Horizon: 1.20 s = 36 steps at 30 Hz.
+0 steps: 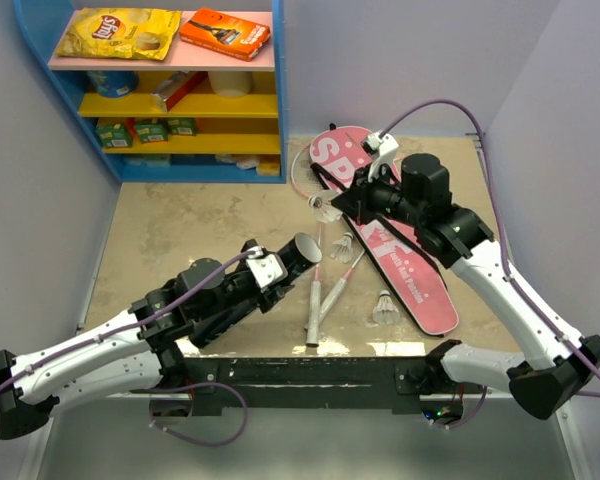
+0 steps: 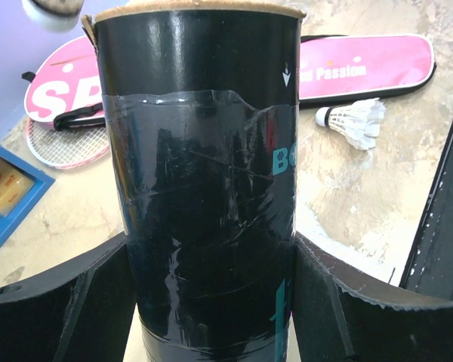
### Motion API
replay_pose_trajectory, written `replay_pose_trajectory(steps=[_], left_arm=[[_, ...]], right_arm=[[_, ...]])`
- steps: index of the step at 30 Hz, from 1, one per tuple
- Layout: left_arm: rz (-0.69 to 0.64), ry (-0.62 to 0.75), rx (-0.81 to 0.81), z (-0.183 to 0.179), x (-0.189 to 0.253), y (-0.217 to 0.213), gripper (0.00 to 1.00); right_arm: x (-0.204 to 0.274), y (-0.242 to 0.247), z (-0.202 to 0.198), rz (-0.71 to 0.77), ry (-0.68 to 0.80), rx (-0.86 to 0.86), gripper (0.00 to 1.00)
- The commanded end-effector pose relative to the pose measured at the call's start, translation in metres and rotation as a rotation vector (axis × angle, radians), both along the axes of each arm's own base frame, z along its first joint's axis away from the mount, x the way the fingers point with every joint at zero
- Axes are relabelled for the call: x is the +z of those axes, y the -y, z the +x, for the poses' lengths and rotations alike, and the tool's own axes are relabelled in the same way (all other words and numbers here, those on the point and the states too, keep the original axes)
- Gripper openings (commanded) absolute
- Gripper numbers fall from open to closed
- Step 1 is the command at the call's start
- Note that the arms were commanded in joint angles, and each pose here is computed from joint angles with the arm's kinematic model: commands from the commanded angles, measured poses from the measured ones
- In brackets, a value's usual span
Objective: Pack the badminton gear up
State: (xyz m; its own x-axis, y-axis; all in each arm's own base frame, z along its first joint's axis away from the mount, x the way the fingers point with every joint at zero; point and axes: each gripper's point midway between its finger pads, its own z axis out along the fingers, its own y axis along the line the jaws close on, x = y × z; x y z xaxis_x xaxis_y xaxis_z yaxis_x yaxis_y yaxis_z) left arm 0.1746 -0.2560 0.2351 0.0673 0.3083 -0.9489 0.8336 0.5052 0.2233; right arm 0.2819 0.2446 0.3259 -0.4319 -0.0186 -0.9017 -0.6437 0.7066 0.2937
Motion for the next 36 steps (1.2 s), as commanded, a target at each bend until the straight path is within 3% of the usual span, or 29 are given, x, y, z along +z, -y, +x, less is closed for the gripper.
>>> replay_pose_trajectory(steps=[1, 15, 24, 36], left_arm=[[-0.002, 0.072, 0.021, 0.004, 0.010, -0.009, 0.00], [0.027, 0.095, -0.029, -0.002, 0.001, -0.008, 0.00], [0.028, 0.089, -0.058, -0.005, 0.002, -0.004, 0.00], [0.021, 0.076, -0.105, -0.011, 0.004, 0.004, 0.00]], right_arm=[[0.025, 0.000, -0.031, 0.090, -0.019, 0.116, 0.00], [0.028, -0.008, -0.107, 0.166, -0.143, 0.463, 0.00], [0.002, -0.003, -0.121, 0.126, -0.200, 0.492, 0.00], [-0.022, -0.021, -0.111, 0.111, -0.252, 0.469, 0.00]])
